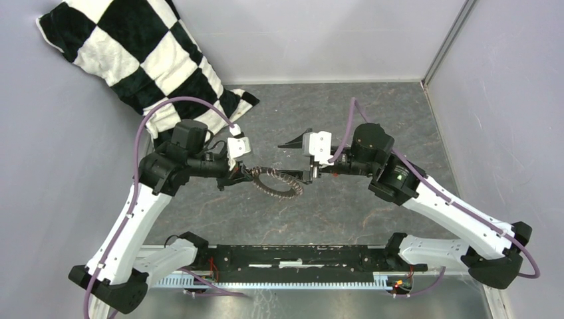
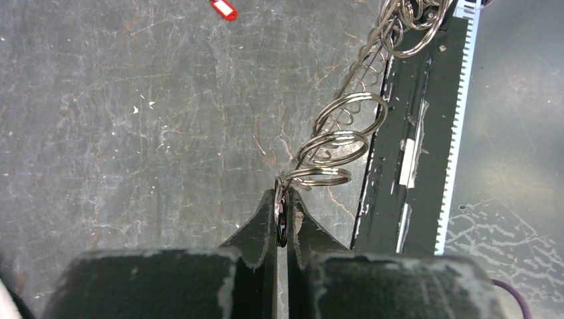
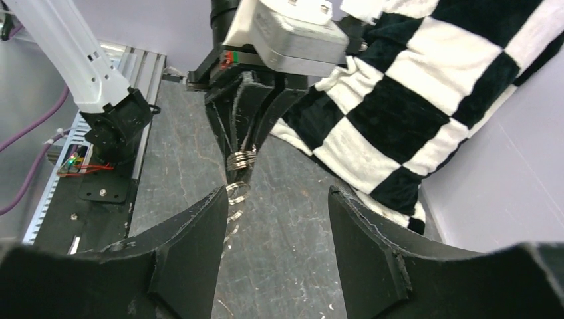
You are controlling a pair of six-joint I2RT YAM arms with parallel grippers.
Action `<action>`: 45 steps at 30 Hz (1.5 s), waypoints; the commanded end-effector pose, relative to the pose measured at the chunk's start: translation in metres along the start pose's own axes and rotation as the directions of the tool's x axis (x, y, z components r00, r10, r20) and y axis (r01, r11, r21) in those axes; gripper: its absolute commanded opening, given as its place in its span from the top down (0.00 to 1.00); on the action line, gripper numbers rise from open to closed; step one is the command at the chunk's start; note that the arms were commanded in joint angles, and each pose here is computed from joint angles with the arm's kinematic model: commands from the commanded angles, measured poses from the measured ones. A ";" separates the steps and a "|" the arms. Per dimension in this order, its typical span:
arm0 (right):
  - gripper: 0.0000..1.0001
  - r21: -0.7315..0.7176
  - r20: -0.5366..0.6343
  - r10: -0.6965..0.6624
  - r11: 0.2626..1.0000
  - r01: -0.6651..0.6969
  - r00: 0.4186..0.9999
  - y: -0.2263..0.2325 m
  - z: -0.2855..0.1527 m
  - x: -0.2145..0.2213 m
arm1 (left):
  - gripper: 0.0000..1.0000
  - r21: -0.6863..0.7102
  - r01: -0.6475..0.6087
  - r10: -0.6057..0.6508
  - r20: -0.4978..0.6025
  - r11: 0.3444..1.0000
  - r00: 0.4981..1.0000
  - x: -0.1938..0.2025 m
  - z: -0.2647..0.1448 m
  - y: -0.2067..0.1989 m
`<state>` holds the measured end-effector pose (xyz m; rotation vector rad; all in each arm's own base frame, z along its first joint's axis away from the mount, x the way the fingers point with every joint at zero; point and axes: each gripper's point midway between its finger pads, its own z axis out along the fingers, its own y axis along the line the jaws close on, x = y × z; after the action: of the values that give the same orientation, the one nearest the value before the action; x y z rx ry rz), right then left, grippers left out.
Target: Put the keys on the keyring
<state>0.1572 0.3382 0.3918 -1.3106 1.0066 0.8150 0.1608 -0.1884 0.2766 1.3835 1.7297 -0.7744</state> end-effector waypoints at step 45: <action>0.48 0.105 -0.339 -0.235 0.953 0.285 0.911 0.002 -0.003 0.033 | 0.98 0.125 0.446 -0.432 -0.127 0.886 0.893 0.012 0.017 -0.025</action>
<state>0.1725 0.3395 0.3456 -1.4509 1.1207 0.3404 0.1458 -0.1944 0.2469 1.1864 2.1311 -1.0196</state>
